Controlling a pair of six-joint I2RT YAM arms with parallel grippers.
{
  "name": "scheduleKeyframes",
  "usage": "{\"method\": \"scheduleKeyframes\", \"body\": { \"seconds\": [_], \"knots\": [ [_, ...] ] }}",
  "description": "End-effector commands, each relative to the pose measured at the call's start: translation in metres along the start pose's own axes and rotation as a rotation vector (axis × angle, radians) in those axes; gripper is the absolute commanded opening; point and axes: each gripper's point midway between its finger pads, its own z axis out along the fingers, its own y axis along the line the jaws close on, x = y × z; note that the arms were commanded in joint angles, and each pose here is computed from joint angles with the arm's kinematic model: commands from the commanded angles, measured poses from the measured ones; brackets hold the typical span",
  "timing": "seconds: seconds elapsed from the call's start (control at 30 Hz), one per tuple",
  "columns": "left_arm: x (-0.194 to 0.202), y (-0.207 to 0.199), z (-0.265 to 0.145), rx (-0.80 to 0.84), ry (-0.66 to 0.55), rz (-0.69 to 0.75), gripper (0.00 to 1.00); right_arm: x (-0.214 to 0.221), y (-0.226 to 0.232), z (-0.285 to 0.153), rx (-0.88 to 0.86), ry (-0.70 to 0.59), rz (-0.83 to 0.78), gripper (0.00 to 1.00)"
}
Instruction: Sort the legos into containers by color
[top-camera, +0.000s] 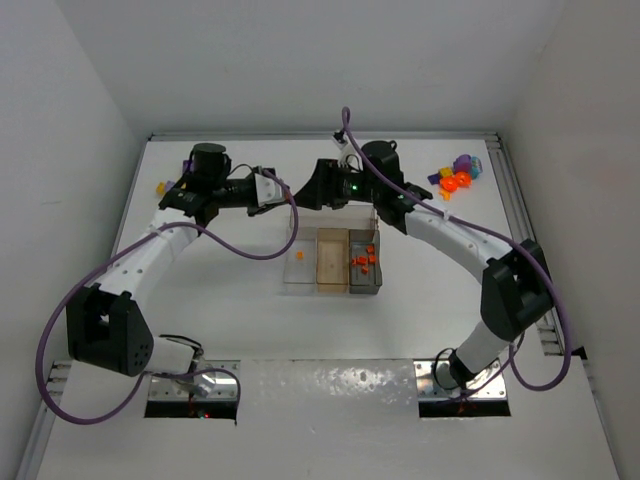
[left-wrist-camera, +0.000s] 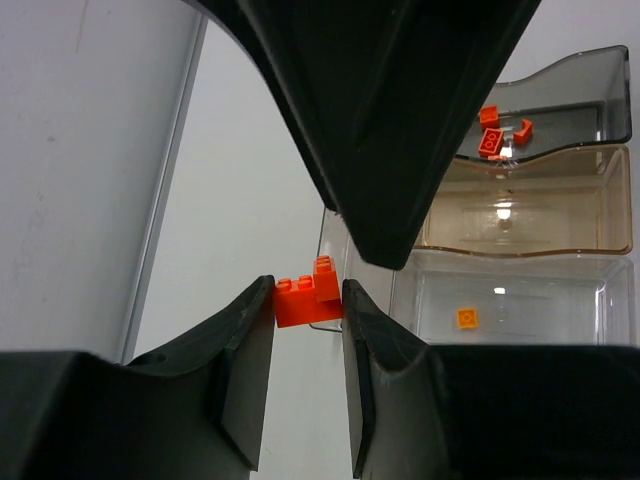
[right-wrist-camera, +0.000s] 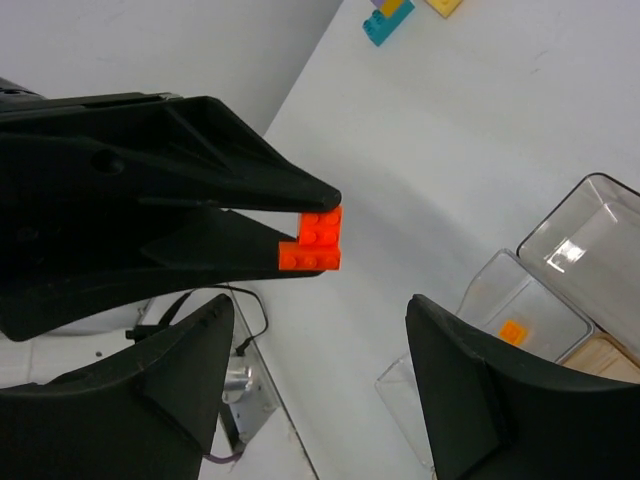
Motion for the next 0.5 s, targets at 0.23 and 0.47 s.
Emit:
{"method": "scheduleKeyframes", "body": {
  "seconds": [0.23, 0.47],
  "knots": [
    [-0.015, -0.003, 0.004, 0.009, -0.051, 0.030, 0.00, -0.036, 0.025, 0.014, -0.080, -0.089, -0.037, 0.67],
    [-0.017, 0.002, 0.004, -0.010, -0.054, 0.027, 0.00, -0.031, 0.017, 0.019, -0.064, -0.067, -0.014, 0.62]
  ]
}}
